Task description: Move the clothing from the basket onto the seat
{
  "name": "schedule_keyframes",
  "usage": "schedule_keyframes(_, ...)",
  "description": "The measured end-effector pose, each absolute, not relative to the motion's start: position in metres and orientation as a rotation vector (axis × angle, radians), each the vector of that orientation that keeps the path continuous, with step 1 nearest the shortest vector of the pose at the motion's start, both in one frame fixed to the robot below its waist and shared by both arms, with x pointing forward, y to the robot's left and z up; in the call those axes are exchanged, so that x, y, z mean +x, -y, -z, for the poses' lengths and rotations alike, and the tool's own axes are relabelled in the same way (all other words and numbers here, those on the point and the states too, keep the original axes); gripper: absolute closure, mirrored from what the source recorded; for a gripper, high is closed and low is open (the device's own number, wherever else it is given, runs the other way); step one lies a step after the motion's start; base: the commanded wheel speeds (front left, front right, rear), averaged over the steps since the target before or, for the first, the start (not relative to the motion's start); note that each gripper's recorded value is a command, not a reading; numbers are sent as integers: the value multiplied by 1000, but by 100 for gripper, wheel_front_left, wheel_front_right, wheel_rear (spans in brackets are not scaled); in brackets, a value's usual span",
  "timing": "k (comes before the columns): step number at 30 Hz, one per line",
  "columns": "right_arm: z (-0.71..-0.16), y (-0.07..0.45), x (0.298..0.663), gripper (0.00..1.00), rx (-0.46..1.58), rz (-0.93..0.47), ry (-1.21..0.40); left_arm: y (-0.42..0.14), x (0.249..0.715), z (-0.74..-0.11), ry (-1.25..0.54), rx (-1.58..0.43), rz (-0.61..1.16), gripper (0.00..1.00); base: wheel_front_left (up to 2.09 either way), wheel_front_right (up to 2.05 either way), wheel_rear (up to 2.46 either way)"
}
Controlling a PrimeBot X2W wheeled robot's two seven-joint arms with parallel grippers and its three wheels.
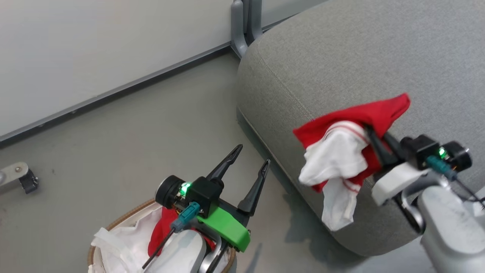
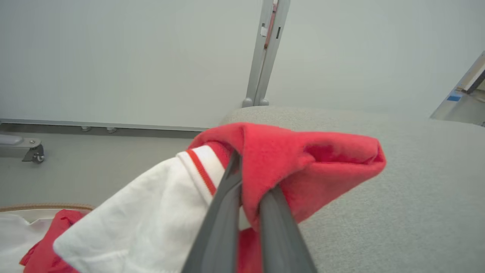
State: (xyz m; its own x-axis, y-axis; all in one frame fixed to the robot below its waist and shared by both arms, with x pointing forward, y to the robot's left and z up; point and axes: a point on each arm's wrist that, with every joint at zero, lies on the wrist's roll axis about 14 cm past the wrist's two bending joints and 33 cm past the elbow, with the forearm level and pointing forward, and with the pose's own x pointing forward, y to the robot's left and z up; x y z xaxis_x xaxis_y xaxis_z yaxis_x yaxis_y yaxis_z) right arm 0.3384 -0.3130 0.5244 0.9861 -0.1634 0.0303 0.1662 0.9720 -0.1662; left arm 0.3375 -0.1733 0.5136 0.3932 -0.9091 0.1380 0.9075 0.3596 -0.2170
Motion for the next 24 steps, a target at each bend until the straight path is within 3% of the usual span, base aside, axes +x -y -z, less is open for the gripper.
schedule_keyframes(11, -601, 424, 407, 100, -441, 336, 56, 155, 395, -477, -16, -253, 1134, 0, 0, 0, 0)
schedule_keyframes(24, -578, 495, 497, 100, -474, 512, -43, 115, 449, -414, -88, -297, 1011, 0, 0, 0, 0)
